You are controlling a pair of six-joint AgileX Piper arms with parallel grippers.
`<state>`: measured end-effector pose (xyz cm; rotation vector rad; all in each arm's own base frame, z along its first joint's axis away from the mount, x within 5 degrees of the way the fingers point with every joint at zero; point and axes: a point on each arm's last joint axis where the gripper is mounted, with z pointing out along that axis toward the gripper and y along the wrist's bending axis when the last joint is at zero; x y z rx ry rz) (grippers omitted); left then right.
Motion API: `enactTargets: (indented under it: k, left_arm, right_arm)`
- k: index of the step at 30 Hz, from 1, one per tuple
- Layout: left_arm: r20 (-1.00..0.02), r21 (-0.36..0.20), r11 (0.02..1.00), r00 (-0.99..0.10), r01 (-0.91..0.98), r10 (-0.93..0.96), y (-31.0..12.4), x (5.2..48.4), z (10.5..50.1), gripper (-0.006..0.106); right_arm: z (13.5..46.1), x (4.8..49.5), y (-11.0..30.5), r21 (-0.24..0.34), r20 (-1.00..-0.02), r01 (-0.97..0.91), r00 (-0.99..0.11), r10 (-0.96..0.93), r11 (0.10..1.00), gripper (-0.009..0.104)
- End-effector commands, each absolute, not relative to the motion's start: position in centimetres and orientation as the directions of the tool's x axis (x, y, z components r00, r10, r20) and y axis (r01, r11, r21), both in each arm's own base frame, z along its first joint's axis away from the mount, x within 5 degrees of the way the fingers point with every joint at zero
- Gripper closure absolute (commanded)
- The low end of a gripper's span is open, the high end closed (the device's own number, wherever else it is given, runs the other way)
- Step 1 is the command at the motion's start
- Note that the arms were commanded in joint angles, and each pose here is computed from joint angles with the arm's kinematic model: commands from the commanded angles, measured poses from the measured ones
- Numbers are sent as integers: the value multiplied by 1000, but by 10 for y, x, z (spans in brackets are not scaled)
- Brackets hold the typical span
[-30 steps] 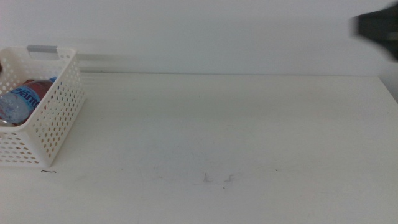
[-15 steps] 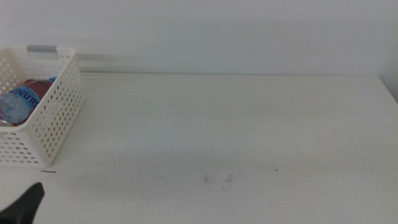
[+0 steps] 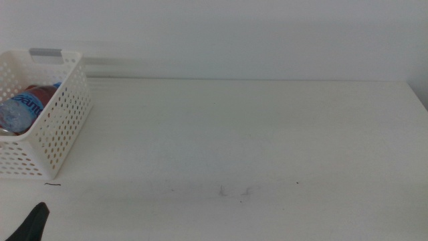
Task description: Use arms to grab the bottles and put them into the dustbin to the left of the table.
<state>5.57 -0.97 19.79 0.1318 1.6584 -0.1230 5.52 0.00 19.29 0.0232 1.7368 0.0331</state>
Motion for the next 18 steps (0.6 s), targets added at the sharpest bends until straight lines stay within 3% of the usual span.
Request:
enactTargets:
  k: [1,7,18]
  left_arm:
    - [-998,-1,987,-55,162,8,-10,56,200,7]
    - [-999,-1,992,-52,125,6,-8,56,200,7]
    - [-998,1,1000,-56,25,2,-2,56,200,7]
  right_arm:
    - [196,56,0,40,-994,-3,-102,39,999,8]
    - [197,56,1,103,-990,-9,-96,102,995,8]
    - [196,56,1,99,-990,-8,-100,97,995,8]
